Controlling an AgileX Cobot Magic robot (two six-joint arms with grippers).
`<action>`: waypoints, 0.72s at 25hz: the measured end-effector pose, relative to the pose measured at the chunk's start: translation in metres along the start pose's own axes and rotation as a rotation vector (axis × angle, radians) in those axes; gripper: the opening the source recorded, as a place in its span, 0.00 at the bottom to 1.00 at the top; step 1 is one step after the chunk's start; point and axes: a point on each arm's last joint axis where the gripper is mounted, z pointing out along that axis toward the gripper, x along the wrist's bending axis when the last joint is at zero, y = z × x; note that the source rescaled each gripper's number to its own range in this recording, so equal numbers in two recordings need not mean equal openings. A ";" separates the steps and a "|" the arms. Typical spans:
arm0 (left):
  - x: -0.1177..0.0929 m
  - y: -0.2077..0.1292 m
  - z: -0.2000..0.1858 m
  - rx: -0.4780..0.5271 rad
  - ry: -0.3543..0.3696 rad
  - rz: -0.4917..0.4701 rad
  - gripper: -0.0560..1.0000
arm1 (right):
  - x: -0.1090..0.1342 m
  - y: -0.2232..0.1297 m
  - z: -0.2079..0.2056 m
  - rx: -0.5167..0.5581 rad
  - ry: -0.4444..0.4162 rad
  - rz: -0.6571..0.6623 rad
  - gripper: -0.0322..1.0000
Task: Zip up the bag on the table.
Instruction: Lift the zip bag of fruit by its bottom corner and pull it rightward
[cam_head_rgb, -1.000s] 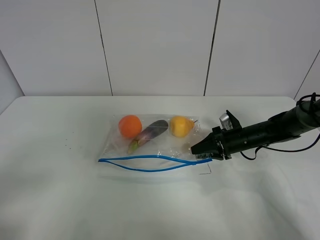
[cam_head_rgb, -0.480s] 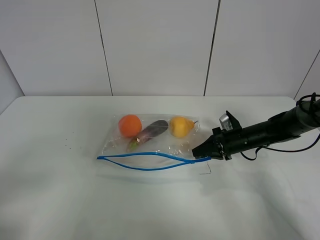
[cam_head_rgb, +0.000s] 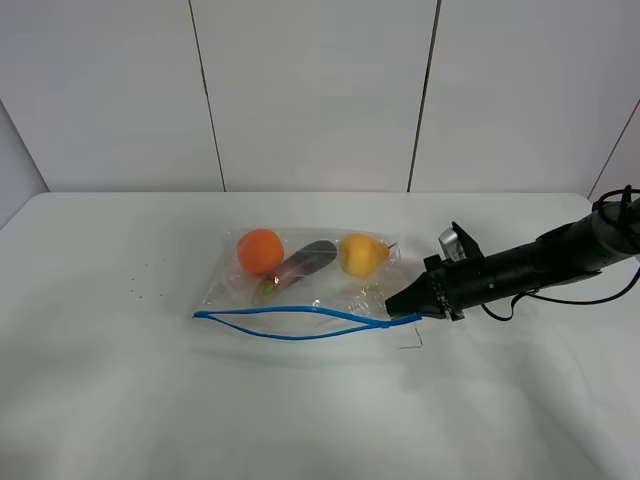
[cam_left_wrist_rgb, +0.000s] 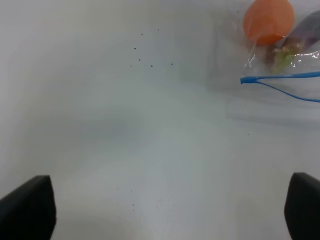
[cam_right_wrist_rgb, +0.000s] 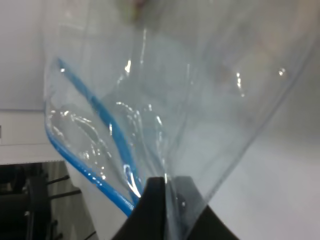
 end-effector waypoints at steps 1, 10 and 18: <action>0.000 0.000 0.000 0.000 0.000 0.000 1.00 | -0.001 0.000 0.000 -0.001 -0.006 -0.002 0.03; 0.000 0.000 0.000 0.000 0.000 0.000 1.00 | -0.001 0.000 0.000 0.001 -0.003 -0.001 0.03; 0.000 0.000 0.000 0.000 0.000 0.000 1.00 | 0.004 -0.001 0.000 0.015 0.042 0.044 0.03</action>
